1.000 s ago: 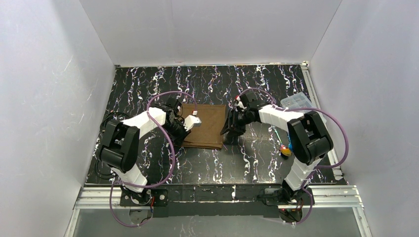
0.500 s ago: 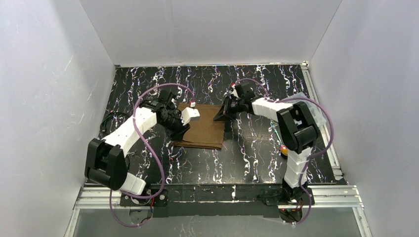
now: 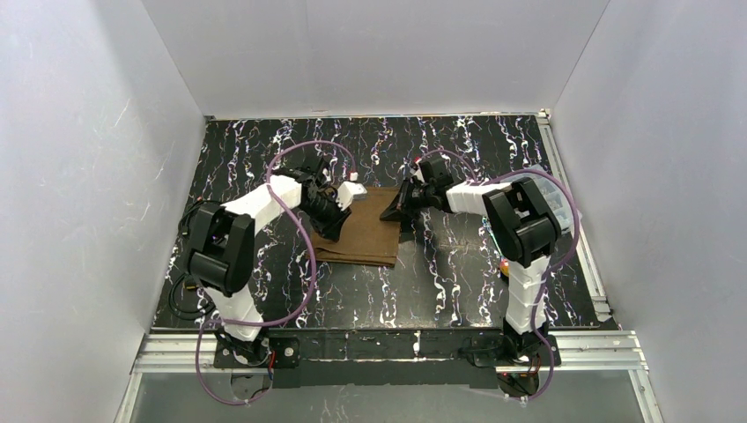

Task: Fold the napkin into a case and place the utensils inside
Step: Smooth out the upper triangle-folded napkin at the center of the board.

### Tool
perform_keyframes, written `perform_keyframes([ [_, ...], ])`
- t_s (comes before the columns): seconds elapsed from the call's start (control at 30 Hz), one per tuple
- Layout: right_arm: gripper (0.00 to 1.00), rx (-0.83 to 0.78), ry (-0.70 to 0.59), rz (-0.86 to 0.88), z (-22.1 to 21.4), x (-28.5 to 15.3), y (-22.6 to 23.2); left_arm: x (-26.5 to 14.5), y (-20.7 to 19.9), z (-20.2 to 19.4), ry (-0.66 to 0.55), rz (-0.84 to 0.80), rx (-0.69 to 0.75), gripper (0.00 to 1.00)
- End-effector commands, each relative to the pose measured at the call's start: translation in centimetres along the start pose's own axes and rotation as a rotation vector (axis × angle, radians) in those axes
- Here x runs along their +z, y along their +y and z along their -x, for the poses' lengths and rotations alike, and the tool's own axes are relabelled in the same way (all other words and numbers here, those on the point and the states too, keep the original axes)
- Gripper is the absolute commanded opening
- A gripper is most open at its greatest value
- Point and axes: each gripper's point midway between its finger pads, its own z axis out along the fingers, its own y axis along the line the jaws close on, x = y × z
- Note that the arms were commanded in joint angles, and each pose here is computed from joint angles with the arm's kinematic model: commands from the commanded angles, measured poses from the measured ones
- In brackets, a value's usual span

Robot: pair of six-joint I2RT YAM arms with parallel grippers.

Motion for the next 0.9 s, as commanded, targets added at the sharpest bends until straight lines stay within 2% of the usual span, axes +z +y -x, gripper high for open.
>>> perform_keyframes([
  [0.0,0.02,0.011,-0.011,-0.022,0.0,0.7,-2.0,1.4,-0.6,-1.0,0.02,-0.039,-0.062,0.16],
  [0.23,0.01,0.027,0.001,-0.06,-0.6,1.0,-4.1,2.0,-1.6,-2.7,0.055,-0.075,-0.098,0.13],
  [0.7,0.01,0.068,-0.002,-0.099,-1.0,1.1,-6.5,1.4,-1.8,-5.2,0.093,0.005,-0.079,0.13],
  [0.87,0.01,0.069,0.0,-0.095,-1.2,1.0,-6.5,1.0,-2.3,-5.7,0.067,-0.056,-0.168,0.13],
])
